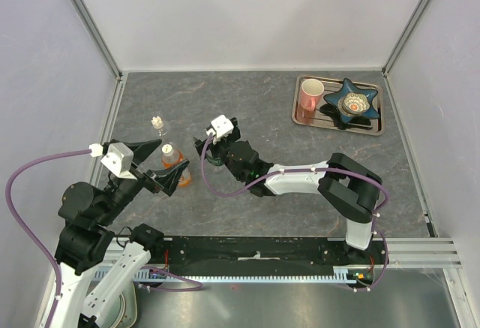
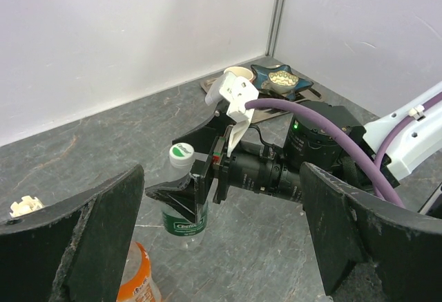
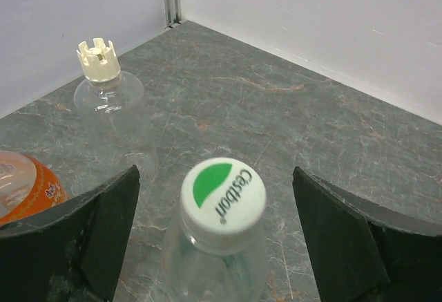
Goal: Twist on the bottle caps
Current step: Reset both arms
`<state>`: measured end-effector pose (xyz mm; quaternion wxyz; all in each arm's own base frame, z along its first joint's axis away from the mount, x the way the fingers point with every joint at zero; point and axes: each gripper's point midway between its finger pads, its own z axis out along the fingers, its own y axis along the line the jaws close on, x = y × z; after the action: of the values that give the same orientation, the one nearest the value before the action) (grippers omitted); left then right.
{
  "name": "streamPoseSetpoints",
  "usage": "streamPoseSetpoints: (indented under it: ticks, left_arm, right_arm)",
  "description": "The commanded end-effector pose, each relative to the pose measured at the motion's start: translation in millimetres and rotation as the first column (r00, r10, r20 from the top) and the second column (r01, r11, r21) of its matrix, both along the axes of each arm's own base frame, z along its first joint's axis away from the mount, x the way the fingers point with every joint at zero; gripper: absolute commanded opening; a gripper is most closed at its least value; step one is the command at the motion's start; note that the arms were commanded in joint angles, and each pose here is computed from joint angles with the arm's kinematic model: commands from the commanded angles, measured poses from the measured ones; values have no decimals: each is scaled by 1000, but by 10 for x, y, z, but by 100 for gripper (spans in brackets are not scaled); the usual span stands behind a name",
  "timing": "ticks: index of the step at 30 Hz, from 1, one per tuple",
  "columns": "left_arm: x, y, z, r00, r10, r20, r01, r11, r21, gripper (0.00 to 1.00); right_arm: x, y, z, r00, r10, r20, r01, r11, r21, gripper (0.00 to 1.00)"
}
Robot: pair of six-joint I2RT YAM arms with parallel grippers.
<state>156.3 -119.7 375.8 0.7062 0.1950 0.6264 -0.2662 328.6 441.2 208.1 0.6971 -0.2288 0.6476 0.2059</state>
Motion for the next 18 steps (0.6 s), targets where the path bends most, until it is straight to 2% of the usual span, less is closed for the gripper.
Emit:
streamPoseSetpoints:
  ticks: [1,7,14,15,16,18]
  left_arm:
    - [-25,22,87,1000,8,11,-7,999,-40,99]
    - [-28,21,109,1000,6,16,-5,999,-43,99]
    - [9,46,150,999,28,21,-27,999,-43,99]
    - [25,56,159,999,37,20,-36,998,-45,99]
    - [47,70,170,999,50,22,-49,998,-46,99]
    - [96,93,188,997,73,19,-72,996,-48,99]
  right_arm:
    - [11,-4,446,999,-14,50,10,997,73,98]
    - [12,-44,519,998,-28,60,24,998,65,98]
    - [-39,-209,829,997,-40,71,38,999,32,98]
    - [-108,-249,998,997,-17,76,12,998,55,98]
    - [-153,-278,934,999,2,51,-3,1000,14,98]
    - [-276,-298,992,998,61,31,-61,998,9,98]
